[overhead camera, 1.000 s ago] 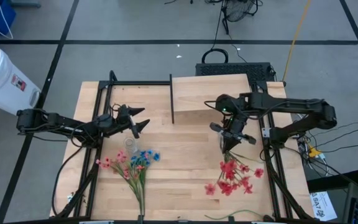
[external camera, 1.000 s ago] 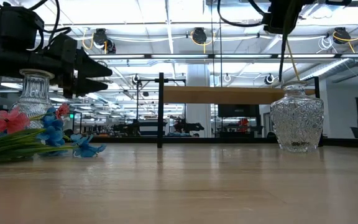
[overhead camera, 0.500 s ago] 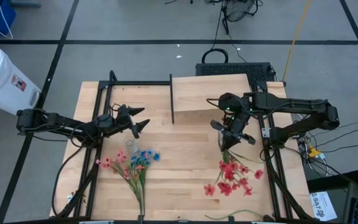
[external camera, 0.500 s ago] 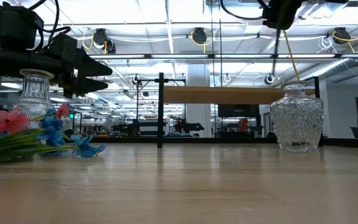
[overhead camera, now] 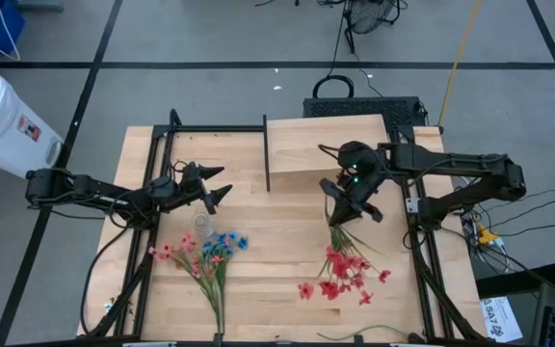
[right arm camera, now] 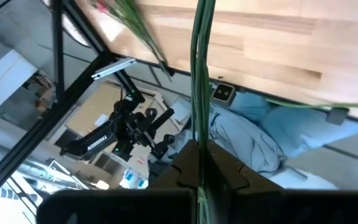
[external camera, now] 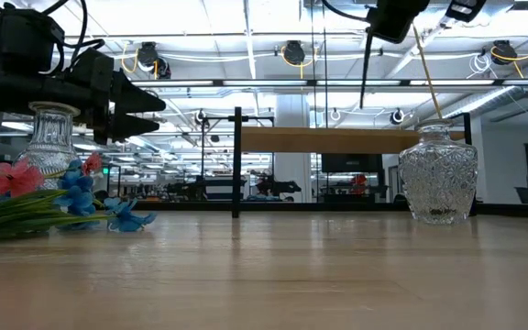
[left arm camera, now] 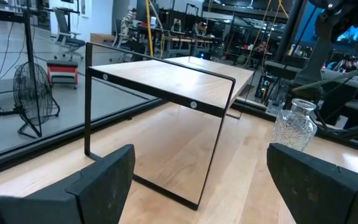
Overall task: Pick and place flowers into a vace then onto a shelf
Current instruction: Put the red flowers into the right transparent vase
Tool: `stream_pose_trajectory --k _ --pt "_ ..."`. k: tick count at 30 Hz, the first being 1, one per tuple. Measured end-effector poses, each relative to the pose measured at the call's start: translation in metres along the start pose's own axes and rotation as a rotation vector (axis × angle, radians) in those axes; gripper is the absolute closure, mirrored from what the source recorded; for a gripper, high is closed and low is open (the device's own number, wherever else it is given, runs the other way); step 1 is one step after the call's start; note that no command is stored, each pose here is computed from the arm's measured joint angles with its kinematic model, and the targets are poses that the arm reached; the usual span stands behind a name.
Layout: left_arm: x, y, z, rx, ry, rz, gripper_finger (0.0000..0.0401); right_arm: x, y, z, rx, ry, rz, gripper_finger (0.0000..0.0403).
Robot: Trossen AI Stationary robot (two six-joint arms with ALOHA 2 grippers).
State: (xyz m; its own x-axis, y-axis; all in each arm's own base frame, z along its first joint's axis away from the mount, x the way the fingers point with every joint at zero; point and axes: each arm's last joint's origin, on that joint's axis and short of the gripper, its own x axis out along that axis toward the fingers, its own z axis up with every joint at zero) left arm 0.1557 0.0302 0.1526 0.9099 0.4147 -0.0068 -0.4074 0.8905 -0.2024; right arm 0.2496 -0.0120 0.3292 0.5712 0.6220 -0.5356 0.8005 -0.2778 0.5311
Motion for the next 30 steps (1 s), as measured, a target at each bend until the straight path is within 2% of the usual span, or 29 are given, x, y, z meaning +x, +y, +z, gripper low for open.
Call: stream_pose_trajectory --k 4,10,14,19,21,24,27,30 --pt "0.0 0.0 0.0 0.0 0.0 0.0 0.0036 0.001 0.001 -0.002 -0.014 -0.034 0.02 0.04" --pt "0.0 0.0 0.0 0.0 0.0 0.0 0.0036 -0.003 0.011 -0.006 -0.102 -0.116 0.148 0.0399" --pt "0.0 0.0 0.0 0.0 0.0 0.0 0.0036 -0.004 0.013 -0.004 -0.143 -0.166 0.176 0.0399" --pt "0.0 0.0 0.0 0.0 0.0 0.0 0.0036 0.002 0.018 -0.002 -0.224 -0.168 0.224 0.04" --pt "0.0 0.0 0.0 0.0 0.0 0.0 0.0036 0.006 0.015 0.002 -0.136 -0.203 0.226 0.0401" --pt "0.0 0.0 0.0 0.0 0.0 0.0 0.0036 0.006 0.014 0.01 0.018 -0.198 0.295 0.0401" --pt "0.0 0.0 0.0 0.0 0.0 0.0 0.0036 0.01 0.018 0.014 -0.018 -0.162 0.386 0.0402" --pt "0.0 0.0 0.0 0.0 0.0 0.0 0.0036 0.018 0.016 0.015 0.02 -0.133 0.439 0.0402"
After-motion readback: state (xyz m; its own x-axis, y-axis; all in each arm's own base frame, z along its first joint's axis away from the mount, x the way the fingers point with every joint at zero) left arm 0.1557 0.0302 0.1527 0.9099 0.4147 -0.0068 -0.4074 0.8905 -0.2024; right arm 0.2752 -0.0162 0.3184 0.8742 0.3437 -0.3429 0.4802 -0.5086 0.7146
